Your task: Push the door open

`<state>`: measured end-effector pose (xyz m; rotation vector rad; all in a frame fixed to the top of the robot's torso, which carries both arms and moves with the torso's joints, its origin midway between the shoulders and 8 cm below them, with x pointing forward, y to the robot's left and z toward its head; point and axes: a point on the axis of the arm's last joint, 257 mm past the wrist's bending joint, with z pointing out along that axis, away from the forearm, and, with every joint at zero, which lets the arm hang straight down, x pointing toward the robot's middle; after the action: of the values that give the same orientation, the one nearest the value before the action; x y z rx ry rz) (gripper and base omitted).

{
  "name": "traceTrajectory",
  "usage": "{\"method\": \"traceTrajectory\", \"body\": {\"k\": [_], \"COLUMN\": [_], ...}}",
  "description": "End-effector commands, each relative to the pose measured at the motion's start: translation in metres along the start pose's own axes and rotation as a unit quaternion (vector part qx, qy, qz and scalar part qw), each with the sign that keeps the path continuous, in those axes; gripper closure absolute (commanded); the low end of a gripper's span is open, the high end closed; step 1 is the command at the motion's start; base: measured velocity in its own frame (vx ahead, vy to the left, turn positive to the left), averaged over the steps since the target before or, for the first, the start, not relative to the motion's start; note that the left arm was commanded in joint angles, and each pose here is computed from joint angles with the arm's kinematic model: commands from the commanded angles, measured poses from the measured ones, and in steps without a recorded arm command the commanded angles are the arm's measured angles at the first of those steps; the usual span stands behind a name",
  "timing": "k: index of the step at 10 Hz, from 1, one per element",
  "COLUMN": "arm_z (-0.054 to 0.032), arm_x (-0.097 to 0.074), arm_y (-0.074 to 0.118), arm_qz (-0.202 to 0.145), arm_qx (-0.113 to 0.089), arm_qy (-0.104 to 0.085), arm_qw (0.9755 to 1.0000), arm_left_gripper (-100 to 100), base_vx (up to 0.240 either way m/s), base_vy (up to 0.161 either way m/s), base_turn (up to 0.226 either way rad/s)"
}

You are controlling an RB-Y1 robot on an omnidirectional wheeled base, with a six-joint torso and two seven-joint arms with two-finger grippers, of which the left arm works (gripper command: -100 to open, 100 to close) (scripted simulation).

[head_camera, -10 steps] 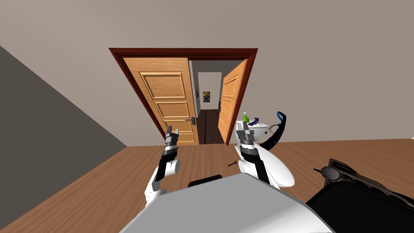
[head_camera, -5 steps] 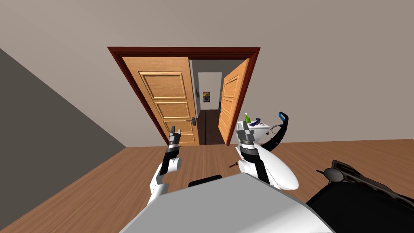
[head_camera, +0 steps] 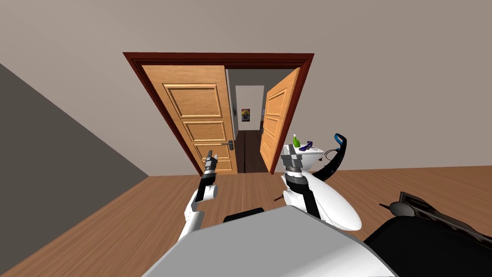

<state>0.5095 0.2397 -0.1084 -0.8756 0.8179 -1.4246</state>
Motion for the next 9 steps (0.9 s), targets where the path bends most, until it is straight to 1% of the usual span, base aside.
{"method": "traceTrajectory", "body": {"k": [1, 2, 3, 4, 5, 6, 7, 8, 9], "arm_z": [-0.0003, 0.003, 0.0026, 0.0079, 0.0053, 0.0112, 0.0078, 0.0108, 0.0167], "arm_x": [0.001, 0.003, 0.003, 0.007, 0.006, 0.01, 0.009, 0.012, 0.016], "arm_y": [0.013, 0.025, 0.027, 0.034, 0.04, 0.045, 0.054, 0.065, 0.069], "arm_qz": [0.0, 0.001, 0.001, 0.002, 0.002, 0.002, 0.003, 0.003, 0.003], "arm_qx": [-0.012, -0.024, -0.025, -0.03, -0.038, -0.041, -0.05, -0.061, -0.064], "arm_qy": [0.001, 0.004, 0.003, 0.007, 0.006, 0.009, 0.009, 0.012, 0.015], "arm_qw": [0.9999, 0.9997, 0.9997, 0.9995, 0.9993, 0.9991, 0.9987, 0.9981, 0.9978], "arm_left_gripper": [-100, -100, -100, -100, -100, -100, -100, -100, -100], "base_vx": [0.044, 0.054, 0.045, 0.052, 0.044, 0.056, 0.046, 0.038, 0.073], "base_vy": [0.033, 0.027, 0.02, 0.029, 0.026, 0.021, 0.021, 0.031, 0.054], "base_turn": [-0.004, -0.003, -0.002, 0.0, -0.007, 0.0, -0.003, -0.003, -0.005]}}
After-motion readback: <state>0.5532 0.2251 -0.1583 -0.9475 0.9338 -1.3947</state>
